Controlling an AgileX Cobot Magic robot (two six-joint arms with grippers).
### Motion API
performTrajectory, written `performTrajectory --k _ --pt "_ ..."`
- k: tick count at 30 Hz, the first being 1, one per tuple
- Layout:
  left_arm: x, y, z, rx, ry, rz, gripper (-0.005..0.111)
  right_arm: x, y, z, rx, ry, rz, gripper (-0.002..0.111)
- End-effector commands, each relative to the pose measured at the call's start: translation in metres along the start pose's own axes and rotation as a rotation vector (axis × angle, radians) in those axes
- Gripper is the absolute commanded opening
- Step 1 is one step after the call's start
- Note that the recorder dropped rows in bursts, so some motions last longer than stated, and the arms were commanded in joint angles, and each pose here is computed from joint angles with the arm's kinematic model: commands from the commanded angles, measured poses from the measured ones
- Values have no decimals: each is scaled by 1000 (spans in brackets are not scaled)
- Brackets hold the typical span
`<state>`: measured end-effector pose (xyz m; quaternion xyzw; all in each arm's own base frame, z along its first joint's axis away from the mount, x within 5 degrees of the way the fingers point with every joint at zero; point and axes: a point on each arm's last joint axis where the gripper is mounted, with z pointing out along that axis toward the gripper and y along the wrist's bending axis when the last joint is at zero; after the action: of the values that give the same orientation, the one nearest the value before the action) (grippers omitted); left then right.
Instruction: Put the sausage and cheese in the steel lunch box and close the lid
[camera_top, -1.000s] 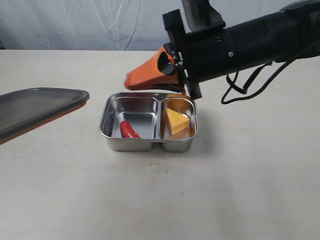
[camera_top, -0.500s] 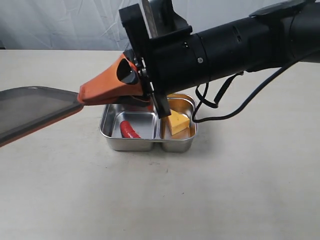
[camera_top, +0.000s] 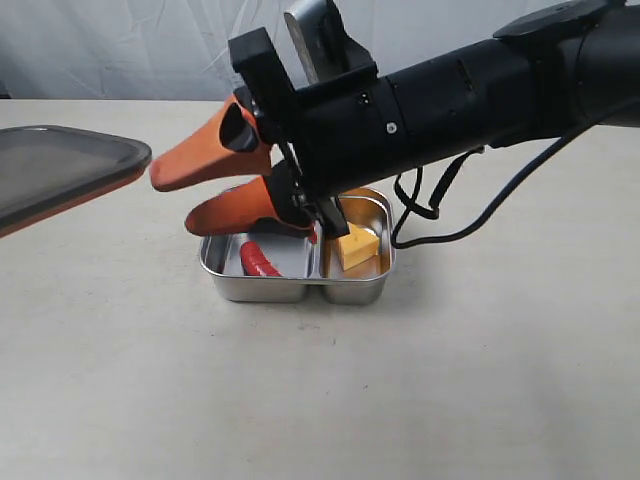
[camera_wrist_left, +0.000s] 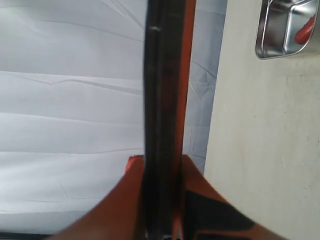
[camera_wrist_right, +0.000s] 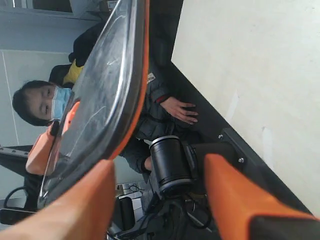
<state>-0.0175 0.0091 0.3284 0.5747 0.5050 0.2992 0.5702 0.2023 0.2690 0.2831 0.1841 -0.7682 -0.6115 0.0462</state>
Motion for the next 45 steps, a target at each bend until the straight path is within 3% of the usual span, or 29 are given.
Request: performTrajectory --k 1,8,20,22,23,24,25,26,30,33,35,37,40,42,45 --pt "-2 1 -1 -5 -24 -31 0 -1 3 -1 -5 -5 45 71" --pt "-4 0 -1 10 -47 -53 0 -3 10 2 -68 -45 82 53" --pt "-5 -4 -1 55 -60 -71 0 2 23 29 -125 -110 139 52" --pt "-5 -5 -1 70 -57 -70 0 2 23 29 -126 -109 139 45" --pt "-5 -5 -1 70 -58 -74 0 2 23 29 -127 -107 139 31" --pt "-5 -5 -1 70 -58 -74 0 3 24 29 -130 -103 137 24" --pt "-5 -6 -1 81 -57 -74 0 4 24 29 -136 -94 110 7" --pt "-5 -7 -1 86 -60 -77 0 4 25 29 -141 -87 81 1" --pt "-7 -10 -2 123 -73 -105 0 7 21 30 -91 -60 -16 -1" --pt "-7 -10 -2 127 -67 -195 0 7 19 30 -66 -62 -68 -1" --pt "-7 -10 -2 128 -62 -249 5 7 18 30 -60 -71 -83 -1" --pt "-7 -10 -2 127 -59 -316 17 5 17 30 -44 -91 -90 -1" --pt "-7 -9 -2 123 -56 -414 47 3 15 30 -25 -115 -97 -1" --pt "-7 -8 -2 117 -57 -455 61 2 15 30 -22 -118 -107 -1" --pt "-7 -7 -2 110 -59 -469 68 2 15 30 -21 -118 -115 -1"
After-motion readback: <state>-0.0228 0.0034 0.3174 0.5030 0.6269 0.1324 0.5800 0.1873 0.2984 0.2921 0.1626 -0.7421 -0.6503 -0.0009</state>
